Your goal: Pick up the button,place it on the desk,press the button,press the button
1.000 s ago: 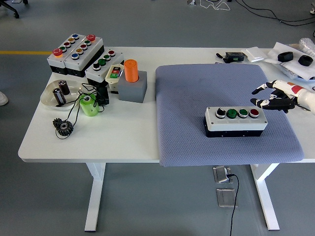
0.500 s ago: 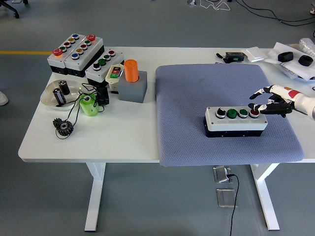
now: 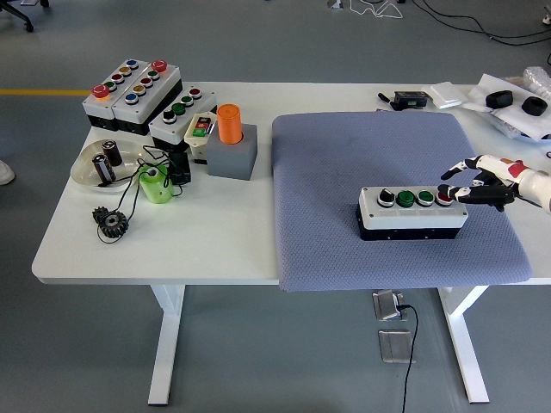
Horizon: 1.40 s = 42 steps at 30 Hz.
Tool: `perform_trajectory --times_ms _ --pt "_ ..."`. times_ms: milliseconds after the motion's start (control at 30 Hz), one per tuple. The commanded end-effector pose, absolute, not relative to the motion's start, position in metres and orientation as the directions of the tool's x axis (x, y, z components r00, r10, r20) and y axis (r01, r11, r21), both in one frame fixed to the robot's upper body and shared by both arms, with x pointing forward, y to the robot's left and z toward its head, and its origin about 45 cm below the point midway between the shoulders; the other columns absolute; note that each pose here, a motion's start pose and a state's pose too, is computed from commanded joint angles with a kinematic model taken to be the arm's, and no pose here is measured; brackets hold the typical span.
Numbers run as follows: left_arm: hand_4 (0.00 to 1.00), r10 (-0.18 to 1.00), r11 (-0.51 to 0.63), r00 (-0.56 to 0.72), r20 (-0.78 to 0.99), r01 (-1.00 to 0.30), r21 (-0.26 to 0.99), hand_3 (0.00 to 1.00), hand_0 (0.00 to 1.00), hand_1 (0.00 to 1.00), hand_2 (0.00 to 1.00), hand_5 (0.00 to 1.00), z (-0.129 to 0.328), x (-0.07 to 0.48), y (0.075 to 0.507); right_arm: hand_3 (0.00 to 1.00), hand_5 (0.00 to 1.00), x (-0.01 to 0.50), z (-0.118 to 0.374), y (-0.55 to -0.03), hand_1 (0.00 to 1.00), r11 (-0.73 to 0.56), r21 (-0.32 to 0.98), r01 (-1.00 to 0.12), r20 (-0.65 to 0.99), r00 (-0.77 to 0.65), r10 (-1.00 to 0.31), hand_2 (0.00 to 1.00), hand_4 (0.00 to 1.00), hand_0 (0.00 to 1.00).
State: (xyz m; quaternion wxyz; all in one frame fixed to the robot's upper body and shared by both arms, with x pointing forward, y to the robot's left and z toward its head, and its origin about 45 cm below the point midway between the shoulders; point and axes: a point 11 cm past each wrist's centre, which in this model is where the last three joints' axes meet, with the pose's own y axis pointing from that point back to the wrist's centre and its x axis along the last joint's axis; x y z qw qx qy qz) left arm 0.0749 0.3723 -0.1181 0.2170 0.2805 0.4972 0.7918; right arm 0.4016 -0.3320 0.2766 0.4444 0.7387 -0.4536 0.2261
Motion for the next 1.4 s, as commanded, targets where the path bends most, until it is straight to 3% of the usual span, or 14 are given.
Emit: perform_trajectory --times_ms 1400 --pt "0.314 0.617 -0.411 -0.758 0.213 -0.079 0.908 0.503 0.654 0.701 0.725 0.959 -0.1168 0.0829 0.3718 0.777 0.654 0.4044 0.2845 -0.3307 0.002 -0.191 0.442 -0.876 0.743 0.477 -0.47 0.083 0.673 0.119"
